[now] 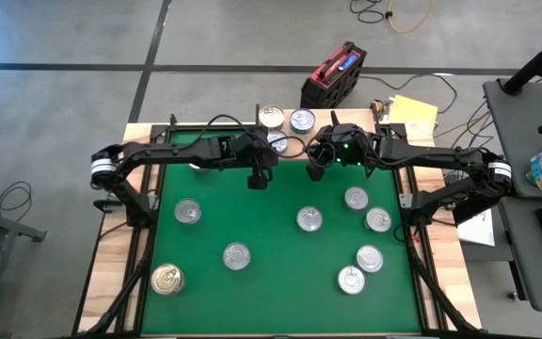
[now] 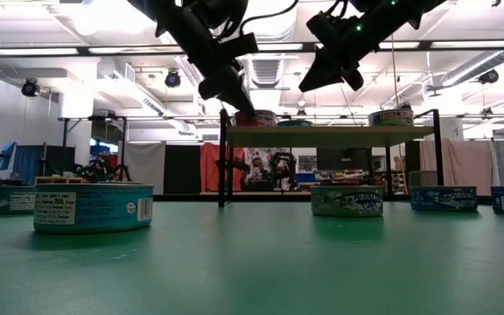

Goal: Stack canned seafood by type on shelf
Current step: Put the green tuna can on the shelf

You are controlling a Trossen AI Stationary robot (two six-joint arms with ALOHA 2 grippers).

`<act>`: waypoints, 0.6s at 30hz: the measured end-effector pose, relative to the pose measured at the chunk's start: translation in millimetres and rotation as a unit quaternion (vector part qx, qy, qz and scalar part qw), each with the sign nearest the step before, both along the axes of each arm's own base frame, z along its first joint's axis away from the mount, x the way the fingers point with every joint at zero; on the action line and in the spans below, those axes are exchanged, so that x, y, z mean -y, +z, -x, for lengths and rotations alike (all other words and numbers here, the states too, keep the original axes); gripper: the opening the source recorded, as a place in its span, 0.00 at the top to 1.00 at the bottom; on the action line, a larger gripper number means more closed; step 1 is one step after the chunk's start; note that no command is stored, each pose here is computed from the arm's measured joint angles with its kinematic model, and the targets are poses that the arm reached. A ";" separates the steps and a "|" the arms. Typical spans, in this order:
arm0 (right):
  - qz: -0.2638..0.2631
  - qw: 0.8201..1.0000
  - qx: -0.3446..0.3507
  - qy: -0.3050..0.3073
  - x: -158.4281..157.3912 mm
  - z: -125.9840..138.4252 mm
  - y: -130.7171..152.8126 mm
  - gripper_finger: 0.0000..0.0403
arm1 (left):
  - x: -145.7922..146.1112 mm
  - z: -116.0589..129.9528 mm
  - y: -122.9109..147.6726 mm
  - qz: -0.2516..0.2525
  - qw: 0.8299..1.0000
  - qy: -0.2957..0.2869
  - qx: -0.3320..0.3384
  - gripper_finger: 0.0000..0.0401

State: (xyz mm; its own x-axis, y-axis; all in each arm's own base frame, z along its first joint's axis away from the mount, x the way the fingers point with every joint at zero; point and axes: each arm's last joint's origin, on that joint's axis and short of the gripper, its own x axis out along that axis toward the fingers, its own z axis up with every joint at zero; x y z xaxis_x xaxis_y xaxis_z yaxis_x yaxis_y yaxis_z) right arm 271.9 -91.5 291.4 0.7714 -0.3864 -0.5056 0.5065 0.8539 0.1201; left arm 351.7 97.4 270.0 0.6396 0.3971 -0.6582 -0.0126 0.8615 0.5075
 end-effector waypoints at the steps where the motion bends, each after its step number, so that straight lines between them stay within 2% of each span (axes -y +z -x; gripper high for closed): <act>1: 0.000 1.000 -0.002 0.000 -0.1 0.2 -0.4 0.98 | 0.3 0.6 1.6 -0.001 1.000 -0.001 0.002 1.00; 6: 0.001 1.000 -0.005 0.001 0.0 0.3 -0.6 0.98 | 1.2 3.1 9.3 -0.005 1.000 -0.002 0.018 1.00; 11: 0.013 1.000 -0.009 -0.014 1.2 0.8 -0.6 0.98 | 6.6 6.2 24.6 0.003 0.998 0.005 0.064 1.00; 18: 0.038 0.997 -0.020 -0.070 13.9 5.7 -0.6 0.98 | 40.1 4.3 26.7 0.017 0.997 -0.029 0.073 1.00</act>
State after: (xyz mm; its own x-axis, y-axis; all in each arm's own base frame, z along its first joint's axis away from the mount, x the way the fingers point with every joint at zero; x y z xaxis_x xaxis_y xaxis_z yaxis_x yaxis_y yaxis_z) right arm 266.2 -105.4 290.8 0.6869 -0.5279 -0.4995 0.6246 0.7802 0.0345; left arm 347.4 57.3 296.7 0.7504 0.3362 -0.5691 -0.0334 0.8792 0.4753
